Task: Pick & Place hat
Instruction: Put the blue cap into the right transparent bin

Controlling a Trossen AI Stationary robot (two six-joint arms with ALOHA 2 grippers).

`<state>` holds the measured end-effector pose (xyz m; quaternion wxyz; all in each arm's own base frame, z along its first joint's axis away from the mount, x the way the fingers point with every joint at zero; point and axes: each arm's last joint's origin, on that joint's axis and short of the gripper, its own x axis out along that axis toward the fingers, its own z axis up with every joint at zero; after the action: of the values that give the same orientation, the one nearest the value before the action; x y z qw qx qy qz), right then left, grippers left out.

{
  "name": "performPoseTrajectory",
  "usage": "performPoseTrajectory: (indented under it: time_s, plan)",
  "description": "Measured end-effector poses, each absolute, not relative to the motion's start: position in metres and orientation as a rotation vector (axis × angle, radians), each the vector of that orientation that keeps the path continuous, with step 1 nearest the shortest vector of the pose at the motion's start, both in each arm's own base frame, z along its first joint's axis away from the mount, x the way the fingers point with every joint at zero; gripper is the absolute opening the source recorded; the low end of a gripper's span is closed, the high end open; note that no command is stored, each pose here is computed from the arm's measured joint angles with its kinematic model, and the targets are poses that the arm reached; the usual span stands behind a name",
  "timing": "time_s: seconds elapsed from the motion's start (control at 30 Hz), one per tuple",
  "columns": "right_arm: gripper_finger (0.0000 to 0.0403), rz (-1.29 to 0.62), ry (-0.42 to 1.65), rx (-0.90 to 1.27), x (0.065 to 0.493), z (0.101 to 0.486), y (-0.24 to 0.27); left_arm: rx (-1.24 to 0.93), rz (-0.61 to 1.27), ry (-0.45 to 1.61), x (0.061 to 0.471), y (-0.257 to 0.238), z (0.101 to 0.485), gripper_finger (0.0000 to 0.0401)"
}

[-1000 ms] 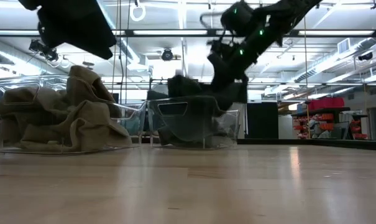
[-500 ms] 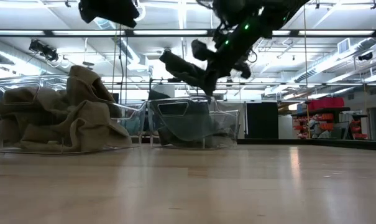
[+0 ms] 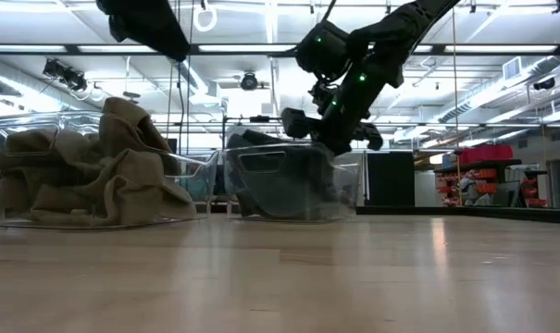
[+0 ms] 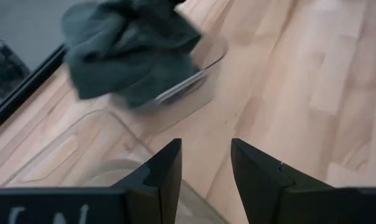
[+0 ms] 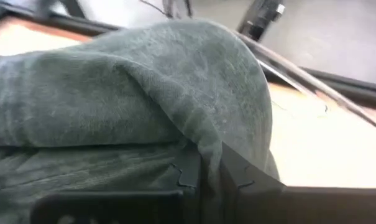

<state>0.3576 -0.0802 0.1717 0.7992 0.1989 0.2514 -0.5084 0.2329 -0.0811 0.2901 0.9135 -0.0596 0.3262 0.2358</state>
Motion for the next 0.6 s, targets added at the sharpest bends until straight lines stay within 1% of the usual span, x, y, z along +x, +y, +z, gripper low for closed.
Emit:
performPoseTrajectory:
  time_s: [0.17, 0.33, 0.43, 0.6]
  plan:
    - [0.0025, -1.134, 0.602, 0.404, 0.351, 0.167, -0.076, -0.127, 0.505, 0.692, 0.231, -0.079, 0.288, 0.0142]
    - [0.0033, -1.084, 0.649, 0.346, 0.35, 0.171, -0.074, -0.154, 0.514, 0.686, 0.231, -0.079, 0.288, 0.0142]
    - [0.0052, -1.042, 0.698, 0.306, 0.347, 0.185, -0.069, -0.156, 0.517, 0.686, 0.231, -0.079, 0.288, 0.0142]
    - [0.0103, -0.945, 0.731, 0.255, 0.343, 0.219, -0.056, -0.158, 0.516, 0.686, 0.231, -0.08, 0.288, 0.0142]
